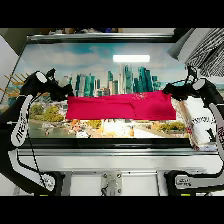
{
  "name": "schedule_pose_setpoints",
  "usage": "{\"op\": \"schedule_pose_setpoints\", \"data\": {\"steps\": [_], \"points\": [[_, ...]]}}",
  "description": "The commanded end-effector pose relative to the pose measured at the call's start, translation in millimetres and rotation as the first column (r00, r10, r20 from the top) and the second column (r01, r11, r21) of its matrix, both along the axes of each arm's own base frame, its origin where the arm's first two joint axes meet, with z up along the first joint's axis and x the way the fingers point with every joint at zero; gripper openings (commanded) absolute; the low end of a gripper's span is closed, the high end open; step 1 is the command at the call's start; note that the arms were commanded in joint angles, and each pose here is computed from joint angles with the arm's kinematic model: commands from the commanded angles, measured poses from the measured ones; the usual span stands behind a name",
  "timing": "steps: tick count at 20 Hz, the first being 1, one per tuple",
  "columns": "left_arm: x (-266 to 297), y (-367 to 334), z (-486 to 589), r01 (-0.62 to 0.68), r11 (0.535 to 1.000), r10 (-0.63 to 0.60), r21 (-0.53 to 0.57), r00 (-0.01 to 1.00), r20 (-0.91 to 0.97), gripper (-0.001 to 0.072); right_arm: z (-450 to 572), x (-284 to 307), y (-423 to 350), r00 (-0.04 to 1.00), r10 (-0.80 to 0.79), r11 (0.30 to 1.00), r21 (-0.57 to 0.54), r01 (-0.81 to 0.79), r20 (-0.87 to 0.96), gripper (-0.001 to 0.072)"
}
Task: Fold the clothes and pants, and hang the long-sleeved shirts on hangers.
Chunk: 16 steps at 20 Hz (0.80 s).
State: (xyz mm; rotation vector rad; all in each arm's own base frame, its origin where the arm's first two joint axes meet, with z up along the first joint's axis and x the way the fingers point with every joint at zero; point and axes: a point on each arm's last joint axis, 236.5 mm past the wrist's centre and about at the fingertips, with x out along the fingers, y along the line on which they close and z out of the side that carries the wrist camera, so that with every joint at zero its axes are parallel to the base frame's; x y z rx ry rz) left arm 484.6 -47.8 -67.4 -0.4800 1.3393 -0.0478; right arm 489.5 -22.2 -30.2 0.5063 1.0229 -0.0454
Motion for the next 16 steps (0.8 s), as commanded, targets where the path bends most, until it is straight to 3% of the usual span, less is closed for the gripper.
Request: {"op": "schedule_pose_setpoints", "data": {"steps": [1, 5, 8, 9, 10, 11, 16], "points": [[21, -4, 23, 0.015, 1.0, -0.015, 0.0, 0.998, 0.057, 0.0624, 19, 18, -1, 0.998, -0.027, 0.999, 0.034, 0.025, 0.058, 0.0618], [23, -7, 84, 0.051, 0.999, -0.052, 0.008, 0.99, 0.134, 0.0606, 29, -14, -36, 0.994, 0.099, 0.995, 0.019, -0.098, -0.044, 0.0619], [7, -26, 97, 0.088, 0.996, -0.089, 0.014, 0.985, 0.147, 0.0604, -3, -48, -67, 0.978, 0.134, 0.988, 0.099, -0.119, -0.161, 0.0619], [0, -34, 96, 0.105, 0.994, -0.106, 0.013, 0.984, 0.141, 0.0556, -13, -56, -68, 0.971, 0.156, 0.979, 0.162, -0.127, -0.181, 0.0619], [-7, -44, 92, 0.124, 0.992, -0.125, 0.012, 0.983, 0.132, 0.0215, -23, -60, -69, 0.967, 0.173, 0.968, 0.215, -0.132, -0.186, 0.0619], [-13, -54, 87, 0.149, 0.989, -0.15, 0.014, 0.981, 0.126, 0.0018, -33, -61, -70, 0.966, 0.173, 0.959, 0.255, -0.122, -0.189, 0.0619], [-41, -104, 62, 0.253, 0.967, -0.253, 0.01, 0.964, 0.078, 0.0008, -71, -66, -61, 0.945, 0.236, 0.937, 0.31, -0.16, -0.226, 0.0618]]}}
